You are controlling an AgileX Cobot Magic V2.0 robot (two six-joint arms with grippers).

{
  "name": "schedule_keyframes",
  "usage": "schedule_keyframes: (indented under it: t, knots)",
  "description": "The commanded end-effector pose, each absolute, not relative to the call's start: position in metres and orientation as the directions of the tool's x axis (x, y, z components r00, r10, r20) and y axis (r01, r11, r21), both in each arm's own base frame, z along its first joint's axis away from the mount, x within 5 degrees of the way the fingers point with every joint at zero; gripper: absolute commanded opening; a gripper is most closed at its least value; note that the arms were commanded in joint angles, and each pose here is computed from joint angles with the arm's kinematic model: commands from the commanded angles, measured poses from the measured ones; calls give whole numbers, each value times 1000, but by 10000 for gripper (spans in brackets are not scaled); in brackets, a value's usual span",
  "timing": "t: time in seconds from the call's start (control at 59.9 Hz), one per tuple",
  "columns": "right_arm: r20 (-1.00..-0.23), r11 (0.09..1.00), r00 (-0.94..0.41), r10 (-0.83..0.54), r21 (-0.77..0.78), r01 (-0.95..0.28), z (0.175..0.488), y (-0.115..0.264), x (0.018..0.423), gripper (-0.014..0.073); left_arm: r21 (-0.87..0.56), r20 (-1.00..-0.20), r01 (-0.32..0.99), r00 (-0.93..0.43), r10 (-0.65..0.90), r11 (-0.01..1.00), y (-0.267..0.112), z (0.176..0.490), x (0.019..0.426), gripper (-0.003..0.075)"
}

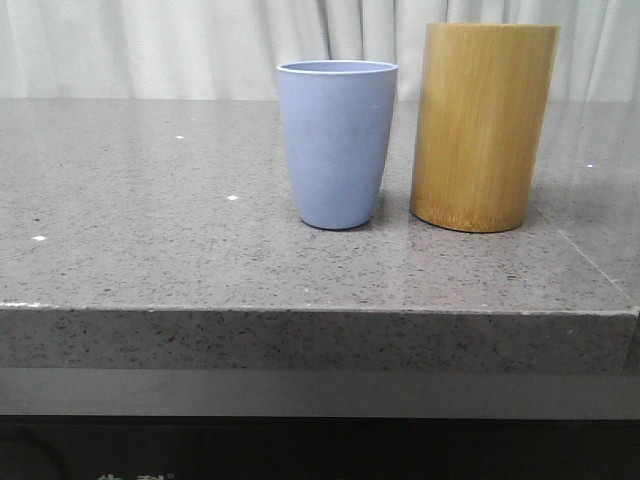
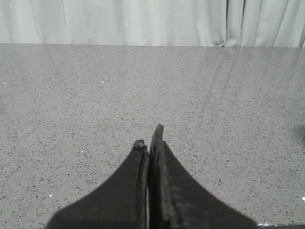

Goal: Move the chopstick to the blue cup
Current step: 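Move the pink chopstick over the blue cup and lower it in, then open the right gripper to release the chopstick into the cup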

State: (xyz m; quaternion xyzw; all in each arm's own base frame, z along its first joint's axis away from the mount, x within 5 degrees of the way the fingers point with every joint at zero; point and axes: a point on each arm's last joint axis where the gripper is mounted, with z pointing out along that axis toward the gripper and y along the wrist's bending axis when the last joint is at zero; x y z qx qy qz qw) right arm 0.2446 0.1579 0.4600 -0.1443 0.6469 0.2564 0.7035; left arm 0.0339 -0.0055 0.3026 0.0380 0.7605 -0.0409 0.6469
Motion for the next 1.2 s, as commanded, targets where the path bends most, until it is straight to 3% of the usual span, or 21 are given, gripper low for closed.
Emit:
schedule_keyframes:
  t: [0.0, 0.133, 0.3, 0.484, 0.634, 0.834, 1.001, 1.185]
  knots:
    - [-963, 818, 123, 242, 134, -560, 474, 163, 246, -69, -32, -998, 111, -65, -25, 993, -6, 317, 34, -19]
    - [-979, 820, 55, 197, 134, -556, 448, 182, 268, -62, -32, -998, 111, -65, -25, 993, -6, 317, 34, -19]
    - [-991, 825, -57, 121, 132, -550, 414, 198, 290, 57, -32, -998, 111, -65, -25, 993, -6, 317, 34, -19]
    - [-990, 825, -107, 87, 132, -549, 402, 202, 296, 101, -32, -998, 111, -65, -25, 993, -6, 317, 34, -19]
    - [-991, 825, -94, 96, 132, -550, 406, 201, 293, 107, -32, -998, 111, -65, -25, 993, -6, 317, 34, -19]
    - [-990, 821, -41, 133, 133, -556, 431, 189, 278, 188, -32, -998, 111, -65, -25, 993, -6, 317, 34, -19]
    - [-991, 827, -36, 132, 130, -548, 465, 165, 259, 328, -32, -998, 111, -65, -25, 993, -6, 317, 34, -19]
    - [-991, 859, -104, 86, 127, -497, 478, 131, 244, 327, -32, -998, 111, -65, -25, 993, -6, 317, 34, -19]
